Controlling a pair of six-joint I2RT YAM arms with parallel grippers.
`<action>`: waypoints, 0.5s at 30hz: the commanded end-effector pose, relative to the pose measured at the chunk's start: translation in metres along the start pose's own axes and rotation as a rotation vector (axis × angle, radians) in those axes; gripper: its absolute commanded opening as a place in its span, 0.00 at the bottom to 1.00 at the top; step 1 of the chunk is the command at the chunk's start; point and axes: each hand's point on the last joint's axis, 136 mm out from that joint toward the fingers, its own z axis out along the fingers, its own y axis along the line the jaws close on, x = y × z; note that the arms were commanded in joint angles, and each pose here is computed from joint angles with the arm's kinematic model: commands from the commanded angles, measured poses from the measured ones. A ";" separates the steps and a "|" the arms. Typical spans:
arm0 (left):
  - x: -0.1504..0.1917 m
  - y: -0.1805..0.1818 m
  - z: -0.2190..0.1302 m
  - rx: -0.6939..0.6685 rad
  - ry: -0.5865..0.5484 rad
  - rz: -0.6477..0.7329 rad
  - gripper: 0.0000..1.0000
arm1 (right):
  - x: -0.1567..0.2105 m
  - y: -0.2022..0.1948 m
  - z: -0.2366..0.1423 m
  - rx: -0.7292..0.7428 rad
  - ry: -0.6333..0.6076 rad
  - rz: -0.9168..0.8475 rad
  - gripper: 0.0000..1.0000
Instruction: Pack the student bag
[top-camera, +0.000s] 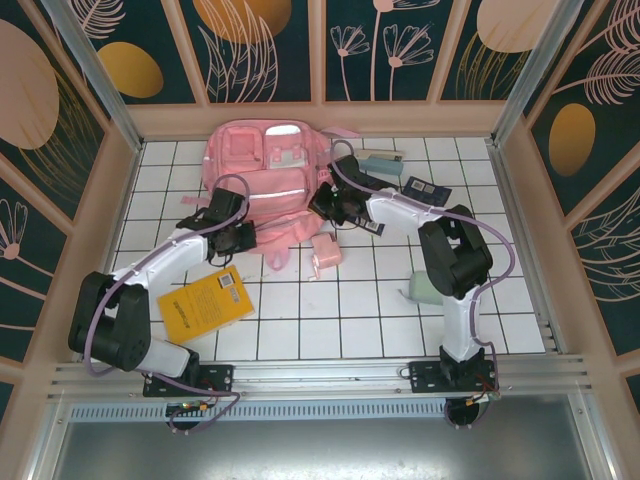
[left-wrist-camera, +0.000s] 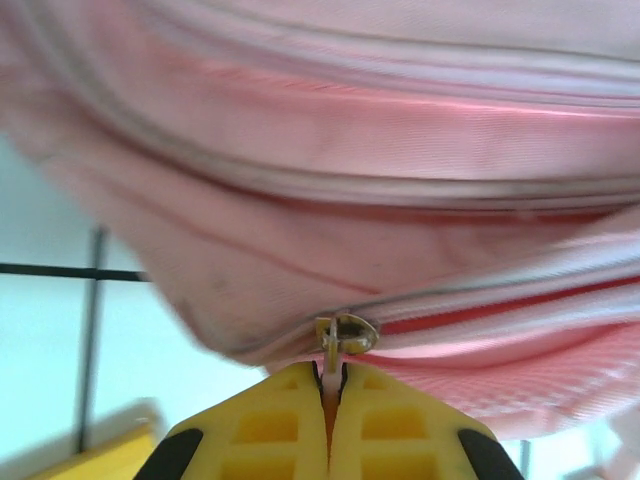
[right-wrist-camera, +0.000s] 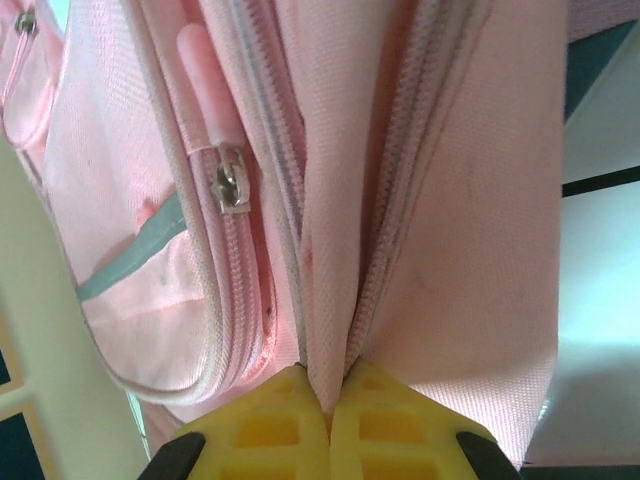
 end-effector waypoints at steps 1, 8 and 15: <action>-0.012 0.077 -0.012 -0.301 -0.021 -0.066 0.00 | -0.051 0.006 -0.032 -0.003 -0.141 -0.023 0.00; -0.028 0.028 -0.031 -0.013 -0.083 0.003 0.00 | -0.064 0.020 -0.021 -0.022 -0.113 -0.083 0.00; -0.021 -0.017 -0.063 0.220 -0.132 0.062 0.00 | -0.087 0.037 -0.004 -0.001 -0.102 -0.166 0.00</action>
